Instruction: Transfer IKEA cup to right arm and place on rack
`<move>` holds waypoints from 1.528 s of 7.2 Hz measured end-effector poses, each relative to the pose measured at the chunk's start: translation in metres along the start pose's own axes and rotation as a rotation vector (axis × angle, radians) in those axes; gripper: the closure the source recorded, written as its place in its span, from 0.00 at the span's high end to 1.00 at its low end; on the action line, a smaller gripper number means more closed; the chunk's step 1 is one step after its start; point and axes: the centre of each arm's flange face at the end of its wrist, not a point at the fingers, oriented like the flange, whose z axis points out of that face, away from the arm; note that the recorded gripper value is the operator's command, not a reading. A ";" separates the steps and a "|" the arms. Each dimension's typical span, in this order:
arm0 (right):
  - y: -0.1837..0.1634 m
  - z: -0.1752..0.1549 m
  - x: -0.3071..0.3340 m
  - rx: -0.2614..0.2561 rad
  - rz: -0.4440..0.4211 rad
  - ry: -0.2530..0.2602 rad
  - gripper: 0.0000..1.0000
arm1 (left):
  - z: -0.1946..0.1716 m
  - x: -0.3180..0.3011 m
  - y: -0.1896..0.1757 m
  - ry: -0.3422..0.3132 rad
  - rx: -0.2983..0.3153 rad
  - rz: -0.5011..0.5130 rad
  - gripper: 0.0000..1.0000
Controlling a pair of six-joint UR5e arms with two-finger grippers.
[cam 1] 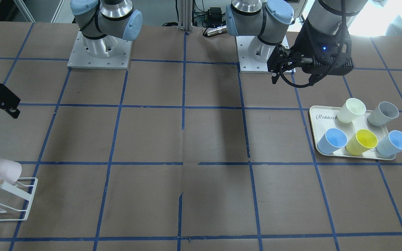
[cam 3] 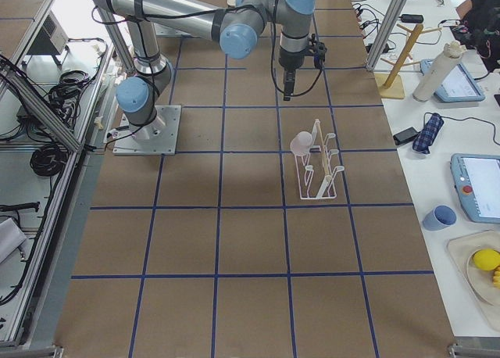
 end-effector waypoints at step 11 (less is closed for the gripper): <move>0.055 -0.035 -0.172 -0.049 -0.025 0.053 1.00 | -0.004 0.000 0.000 0.003 0.008 -0.001 1.00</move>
